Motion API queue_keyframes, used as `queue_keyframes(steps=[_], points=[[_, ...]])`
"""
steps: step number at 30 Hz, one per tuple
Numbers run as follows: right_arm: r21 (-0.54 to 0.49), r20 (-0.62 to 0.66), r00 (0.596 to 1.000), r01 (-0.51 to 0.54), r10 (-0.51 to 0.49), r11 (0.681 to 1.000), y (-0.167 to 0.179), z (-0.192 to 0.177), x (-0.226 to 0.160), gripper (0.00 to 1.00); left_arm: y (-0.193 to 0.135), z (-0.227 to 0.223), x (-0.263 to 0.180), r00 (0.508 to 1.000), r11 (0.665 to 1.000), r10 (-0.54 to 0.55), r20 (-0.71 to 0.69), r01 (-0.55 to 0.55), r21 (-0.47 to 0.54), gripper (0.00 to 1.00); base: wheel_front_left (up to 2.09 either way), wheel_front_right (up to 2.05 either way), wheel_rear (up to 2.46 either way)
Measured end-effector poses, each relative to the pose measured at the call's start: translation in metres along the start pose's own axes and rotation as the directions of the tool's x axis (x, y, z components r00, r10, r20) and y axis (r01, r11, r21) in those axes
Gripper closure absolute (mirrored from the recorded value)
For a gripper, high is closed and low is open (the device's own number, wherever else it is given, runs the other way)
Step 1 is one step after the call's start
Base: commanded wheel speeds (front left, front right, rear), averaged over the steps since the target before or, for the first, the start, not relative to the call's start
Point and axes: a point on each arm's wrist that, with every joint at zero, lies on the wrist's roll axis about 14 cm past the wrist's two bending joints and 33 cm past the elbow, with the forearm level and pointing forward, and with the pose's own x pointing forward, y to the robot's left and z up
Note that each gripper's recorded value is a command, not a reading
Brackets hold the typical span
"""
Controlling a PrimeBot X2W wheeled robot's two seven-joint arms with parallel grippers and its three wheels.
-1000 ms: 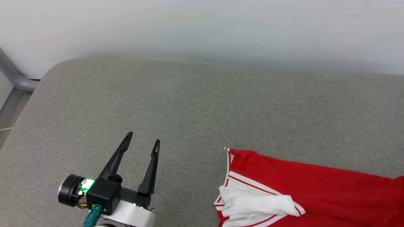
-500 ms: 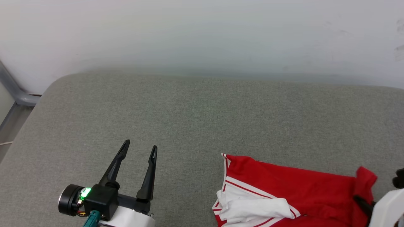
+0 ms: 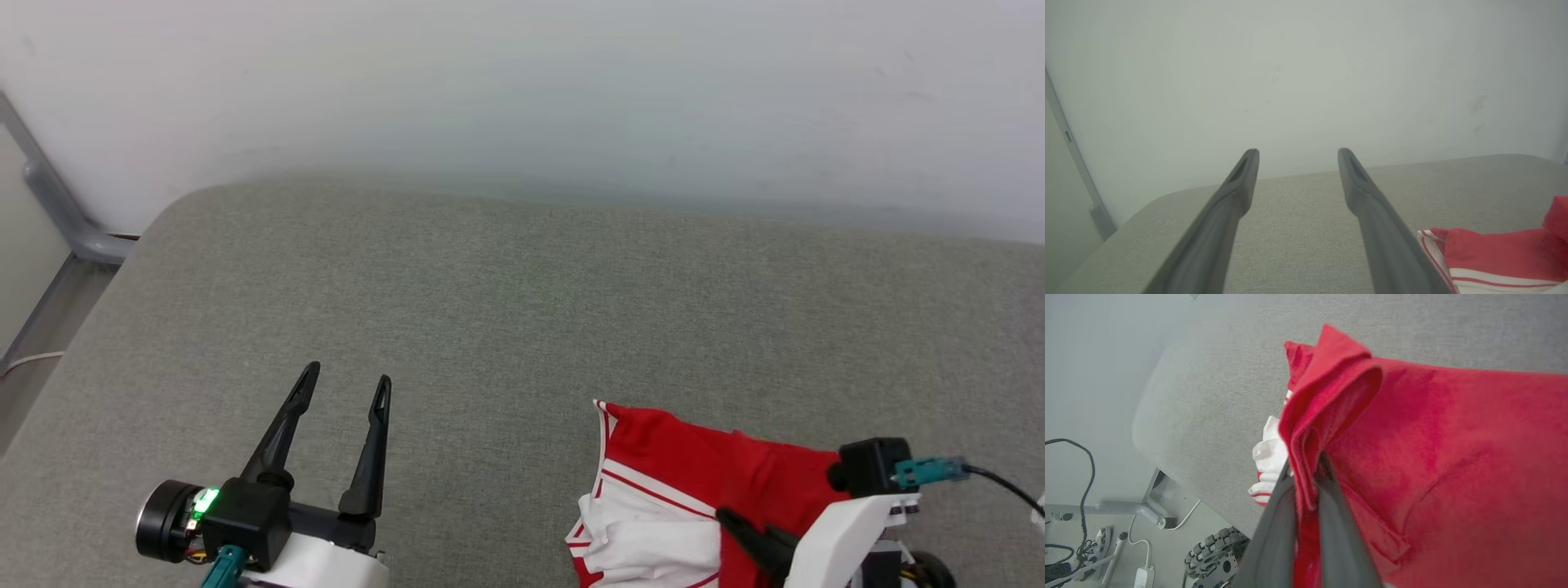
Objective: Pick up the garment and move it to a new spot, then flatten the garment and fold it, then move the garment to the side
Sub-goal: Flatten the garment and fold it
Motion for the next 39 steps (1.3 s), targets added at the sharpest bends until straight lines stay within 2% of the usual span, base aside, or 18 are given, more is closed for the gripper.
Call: queue_keyframes(steps=[7,11,18,19,20,23,28,31,34,36,37,39], points=[[0.099,0.03,0.993,-0.113,0.111,0.989,0.024,-0.013,0.024,1.0,0.01,0.0,-0.005,1.0,1.0,0.026,-0.004,-0.026,0.013,0.0,0.0,0.0,0.0],[0.154,0.064,0.99,-0.134,0.126,0.979,0.025,-0.014,0.039,1.0,0.012,-0.003,-0.006,0.999,0.999,0.033,-0.016,-0.033,0.016,0.0,0.0,0.0,0.0],[0.194,0.067,0.989,-0.142,0.131,0.971,0.027,-0.02,0.065,1.0,0.014,-0.008,-0.004,0.999,0.999,0.038,-0.031,-0.037,0.018,0.0,0.0,0.0,0.0],[0.193,0.059,0.99,-0.141,0.132,0.971,0.027,-0.023,0.068,0.67,0.014,-0.009,-0.004,0.999,0.999,0.038,-0.034,-0.037,0.018,0.0,0.0,0.0,0.0],[0.187,0.054,0.989,-0.144,0.136,0.972,0.029,-0.025,0.071,0.01,0.015,-0.009,-0.003,0.999,0.999,0.038,-0.035,-0.037,0.018,0.0,0.0,0.0,0.0],[0.171,0.036,0.986,-0.167,0.164,0.971,0.041,-0.031,0.076,0.0,0.015,-0.009,-0.003,0.999,0.999,0.039,-0.034,-0.038,0.019,0.0,0.0,0.0,0.0],[0.164,0.008,0.965,-0.26,0.263,0.951,0.075,-0.039,0.074,0.0,0.016,-0.007,-0.004,0.999,0.999,0.041,-0.027,-0.041,0.02,0.0,0.0,0.0,0.0],[0.17,0.027,0.953,-0.303,0.303,0.938,0.088,-0.033,0.069,0.0,0.015,-0.006,-0.005,0.999,0.999,0.039,-0.025,-0.039,0.019,0.0,0.0,0.0,0.0],[0.133,0.072,0.95,-0.31,0.302,0.942,0.089,-0.016,0.066,0.0,0.013,-0.004,-0.005,0.999,0.999,0.031,-0.018,-0.031,0.017,0.0,0.0,0.0,0.0],[0.065,0.125,0.951,-0.291,0.282,0.954,0.085,0.007,0.064,0.0,0.01,-0.004,-0.004,1.0,1.0,0.022,-0.017,-0.022,0.013,0.0,0.0,0.0,0.0],[-0.095,0.201,0.954,-0.208,0.224,0.973,0.073,0.044,0.058,0.0,0.004,-0.005,-0.002,1.0,1.0,0.006,-0.017,-0.006,0.003,0.0,0.0,0.0,0.0],[-0.229,0.26,0.948,-0.123,0.183,0.966,0.063,0.07,0.049,0.0,0.0,-0.006,0.001,1.0,1.0,-0.004,-0.017,0.004,-0.013,0.0,0.0,0.0,0.0]])
